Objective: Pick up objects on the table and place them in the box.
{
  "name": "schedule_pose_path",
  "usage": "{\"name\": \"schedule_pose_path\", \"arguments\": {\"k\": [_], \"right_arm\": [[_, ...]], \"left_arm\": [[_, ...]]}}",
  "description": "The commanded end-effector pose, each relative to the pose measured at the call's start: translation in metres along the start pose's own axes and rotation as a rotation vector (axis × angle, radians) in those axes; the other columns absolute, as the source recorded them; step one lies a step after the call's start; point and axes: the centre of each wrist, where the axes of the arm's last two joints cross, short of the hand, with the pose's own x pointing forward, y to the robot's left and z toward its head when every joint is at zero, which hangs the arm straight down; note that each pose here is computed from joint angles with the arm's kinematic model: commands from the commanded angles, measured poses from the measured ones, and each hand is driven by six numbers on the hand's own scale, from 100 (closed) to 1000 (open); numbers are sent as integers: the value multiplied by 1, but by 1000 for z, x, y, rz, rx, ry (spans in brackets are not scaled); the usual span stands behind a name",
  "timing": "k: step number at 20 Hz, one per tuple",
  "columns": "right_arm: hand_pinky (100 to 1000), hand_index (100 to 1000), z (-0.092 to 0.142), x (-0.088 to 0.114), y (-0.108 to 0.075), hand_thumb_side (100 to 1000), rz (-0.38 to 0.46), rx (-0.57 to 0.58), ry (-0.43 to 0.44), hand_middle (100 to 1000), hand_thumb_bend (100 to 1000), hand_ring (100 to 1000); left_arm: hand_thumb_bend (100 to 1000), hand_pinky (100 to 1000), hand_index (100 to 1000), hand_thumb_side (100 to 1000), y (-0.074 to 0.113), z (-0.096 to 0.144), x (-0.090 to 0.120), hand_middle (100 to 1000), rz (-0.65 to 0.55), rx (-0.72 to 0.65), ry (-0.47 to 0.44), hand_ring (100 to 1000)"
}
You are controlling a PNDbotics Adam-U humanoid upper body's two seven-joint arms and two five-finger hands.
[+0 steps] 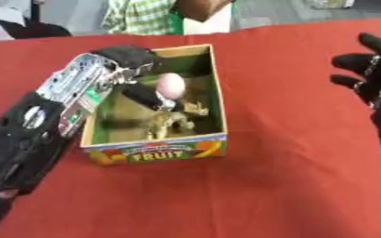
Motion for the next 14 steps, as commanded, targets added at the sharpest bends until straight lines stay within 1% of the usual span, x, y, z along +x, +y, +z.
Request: {"name": "schedule_pose_path", "arguments": {"k": [1,8,10,14], "right_arm": [[843,964,-2,7,-5,1000,36,0,-25,734,100,882],[843,965,-2,7,-6,1000,46,-4,-30,733,100,882],[843,965,-2,7,-6,1000,49,-5,-30,733,100,882],[843,965,-3,8,-7,1000,54,-9,-36,734,100,882]], "left_arm": [[886,626,972,1000,21,19,-16,838,57,101,10,812],[803,610,933,1000,41,45,-27,798,247,301,-57,765],[778,606,927,1000,45,53,-30,791,273,350,-68,757],[741,601,921,1000,52,75,-37,785,283,447,-80,750]]}}
